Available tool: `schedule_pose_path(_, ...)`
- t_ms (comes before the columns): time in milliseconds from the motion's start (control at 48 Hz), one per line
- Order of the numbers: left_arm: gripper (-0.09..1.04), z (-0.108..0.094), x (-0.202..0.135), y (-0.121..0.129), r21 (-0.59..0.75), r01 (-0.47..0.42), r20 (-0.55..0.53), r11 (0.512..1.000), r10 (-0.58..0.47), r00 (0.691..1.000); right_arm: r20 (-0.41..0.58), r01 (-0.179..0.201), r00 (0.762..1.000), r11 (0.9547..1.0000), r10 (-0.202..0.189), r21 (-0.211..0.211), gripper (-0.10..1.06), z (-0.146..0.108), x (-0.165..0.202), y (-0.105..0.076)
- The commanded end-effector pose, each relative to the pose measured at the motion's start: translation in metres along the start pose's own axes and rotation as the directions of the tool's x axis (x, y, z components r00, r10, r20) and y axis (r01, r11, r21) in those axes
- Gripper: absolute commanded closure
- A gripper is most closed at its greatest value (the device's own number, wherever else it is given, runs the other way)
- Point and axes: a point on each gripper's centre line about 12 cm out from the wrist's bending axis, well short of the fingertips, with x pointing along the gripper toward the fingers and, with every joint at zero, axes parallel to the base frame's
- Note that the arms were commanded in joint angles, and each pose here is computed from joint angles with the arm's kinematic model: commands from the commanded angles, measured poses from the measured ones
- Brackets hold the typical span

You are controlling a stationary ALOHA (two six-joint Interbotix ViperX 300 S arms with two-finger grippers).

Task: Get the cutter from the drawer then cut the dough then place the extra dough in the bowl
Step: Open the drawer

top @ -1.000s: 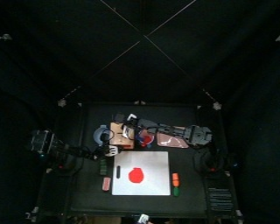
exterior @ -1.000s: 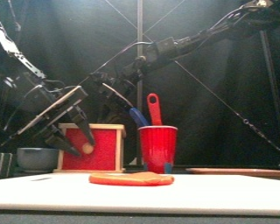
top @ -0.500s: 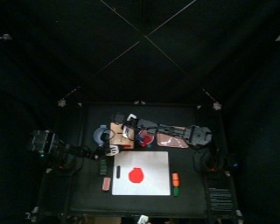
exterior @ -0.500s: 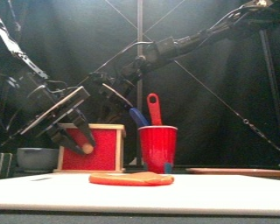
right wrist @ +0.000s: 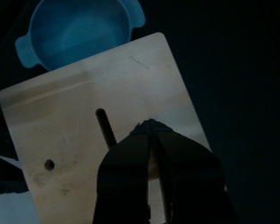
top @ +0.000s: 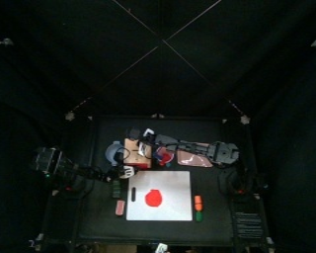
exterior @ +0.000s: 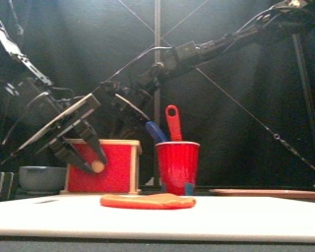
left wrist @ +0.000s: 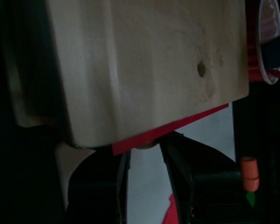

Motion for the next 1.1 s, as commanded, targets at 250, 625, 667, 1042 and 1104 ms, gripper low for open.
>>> schedule_pose_path(250, 0.44, -0.017, -0.014, -0.017, -0.009, 0.057, -0.046, 0.998, -0.057, 0.997, 0.026, 0.002, 1.000, 1.0000, -0.003, 0.005, 0.94, 0.009, -0.010, -0.001)
schedule_pose_path(625, 0.44, -0.033, -0.025, -0.017, -0.020, 0.060, -0.088, 0.998, -0.061, 0.994, 0.017, 0.002, 1.000, 1.0000, -0.002, 0.006, 0.94, 0.006, -0.008, -0.001)
schedule_pose_path(667, 0.44, -0.034, -0.026, -0.016, -0.022, 0.056, -0.091, 0.998, -0.058, 0.994, 0.014, 0.001, 1.000, 1.0000, -0.001, 0.008, 0.94, 0.005, -0.007, -0.001)
schedule_pose_path(1042, 0.44, -0.047, -0.031, -0.017, -0.017, 0.058, -0.121, 0.998, -0.060, 0.991, 0.008, -0.002, 1.000, 0.9999, 0.001, 0.014, 0.94, 0.004, -0.004, -0.001)
schedule_pose_path(1104, 0.44, -0.048, -0.031, -0.017, -0.020, 0.056, -0.124, 0.998, -0.058, 0.991, 0.008, -0.002, 1.000, 0.9999, 0.001, 0.014, 0.94, 0.004, -0.004, -0.001)
